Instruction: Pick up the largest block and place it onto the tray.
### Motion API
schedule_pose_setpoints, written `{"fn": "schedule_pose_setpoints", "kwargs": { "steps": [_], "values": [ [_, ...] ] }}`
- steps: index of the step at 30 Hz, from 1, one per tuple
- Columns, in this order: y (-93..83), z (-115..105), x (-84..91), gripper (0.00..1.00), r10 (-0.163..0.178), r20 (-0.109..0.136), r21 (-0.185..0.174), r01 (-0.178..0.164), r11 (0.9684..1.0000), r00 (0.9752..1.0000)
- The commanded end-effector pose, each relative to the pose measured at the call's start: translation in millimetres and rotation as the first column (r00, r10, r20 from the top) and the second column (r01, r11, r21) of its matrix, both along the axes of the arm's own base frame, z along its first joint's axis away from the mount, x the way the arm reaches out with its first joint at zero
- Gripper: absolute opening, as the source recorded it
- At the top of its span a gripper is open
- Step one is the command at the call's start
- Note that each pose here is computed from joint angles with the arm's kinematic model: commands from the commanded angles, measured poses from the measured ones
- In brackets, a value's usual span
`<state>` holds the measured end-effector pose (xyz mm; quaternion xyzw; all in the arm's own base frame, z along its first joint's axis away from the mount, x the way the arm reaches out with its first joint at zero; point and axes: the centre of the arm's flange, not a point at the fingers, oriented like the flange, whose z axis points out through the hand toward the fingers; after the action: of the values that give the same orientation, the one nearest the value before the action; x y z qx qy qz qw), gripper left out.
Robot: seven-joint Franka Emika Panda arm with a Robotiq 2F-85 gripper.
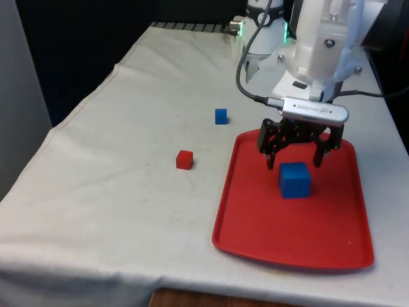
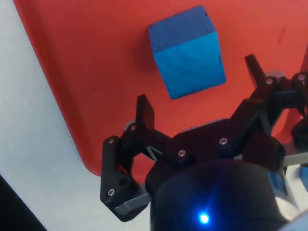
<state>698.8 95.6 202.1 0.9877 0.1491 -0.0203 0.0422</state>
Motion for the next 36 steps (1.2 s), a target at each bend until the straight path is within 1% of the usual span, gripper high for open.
{"fn": "schedule_pose_setpoints", "kwargs": {
  "steps": [1, 4, 5, 6, 8, 9, 11, 12, 14, 18, 19, 20, 21, 27, 29, 30, 36],
  "values": [
    [-0.2, -0.5, 0.3, 1.0, -0.002, 0.003, 0.001, 0.002, 1.0, 1.0],
    [1.3, 5.9, 1.0, 1.0, -0.002, 0.01, 0.005, 0.002, 1.0, 0.9999],
    [0.5, 1.6, 0.9, 1.0, -0.001, 0.005, 0.001, 0.001, 1.0, 1.0],
    [0.9, 8.5, 1.2, 1.0, -0.003, 0.014, 0.005, 0.002, 1.0, 0.9999],
    [1.5, 13.7, 1.8, 1.0, -0.003, 0.02, 0.007, 0.003, 1.0, 0.9998],
    [2.0, 19.6, 2.2, 1.0, -0.003, 0.027, 0.01, 0.003, 0.9999, 0.9996],
    [2.0, 26.0, 2.5, 1.0, -0.003, 0.031, 0.011, 0.003, 0.9999, 0.9995],
    [1.3, 23.4, 3.9, 1.0, -0.004, 0.029, 0.015, 0.003, 0.9999, 0.9996],
    [2.3, 35.6, 3.3, 1.0, -0.004, 0.041, 0.015, 0.004, 0.9999, 0.9992],
    [2.2, 48.0, 4.2, 1.0, -0.005, 0.051, 0.019, 0.004, 0.9998, 0.9987],
    [2.4, 43.2, 5.5, 1.0, -0.003, 0.048, 0.026, 0.001, 0.9997, 0.9988],
    [2.1, 54.8, 4.5, 1.0, -0.006, 0.057, 0.023, 0.005, 0.9997, 0.9984],
    [2.4, 58.0, 4.6, 1.0, -0.006, 0.059, 0.024, 0.004, 0.9997, 0.9982],
    [-2.4, 76.8, 3.4, 1.0, -0.01, 0.068, 0.032, 0.008, 0.9994, 0.9976],
    [-3.7, 78.0, 4.0, 1.0, -0.012, 0.068, 0.039, 0.009, 0.9992, 0.9976],
    [-5.5, 84.6, 1.4, 1.0, -0.012, 0.073, 0.036, 0.009, 0.9993, 0.9972],
    [-14.9, 97.5, -6.5, 1.0, -0.015, 0.08, 0.043, 0.011, 0.999, 0.9967]
  ]
}}
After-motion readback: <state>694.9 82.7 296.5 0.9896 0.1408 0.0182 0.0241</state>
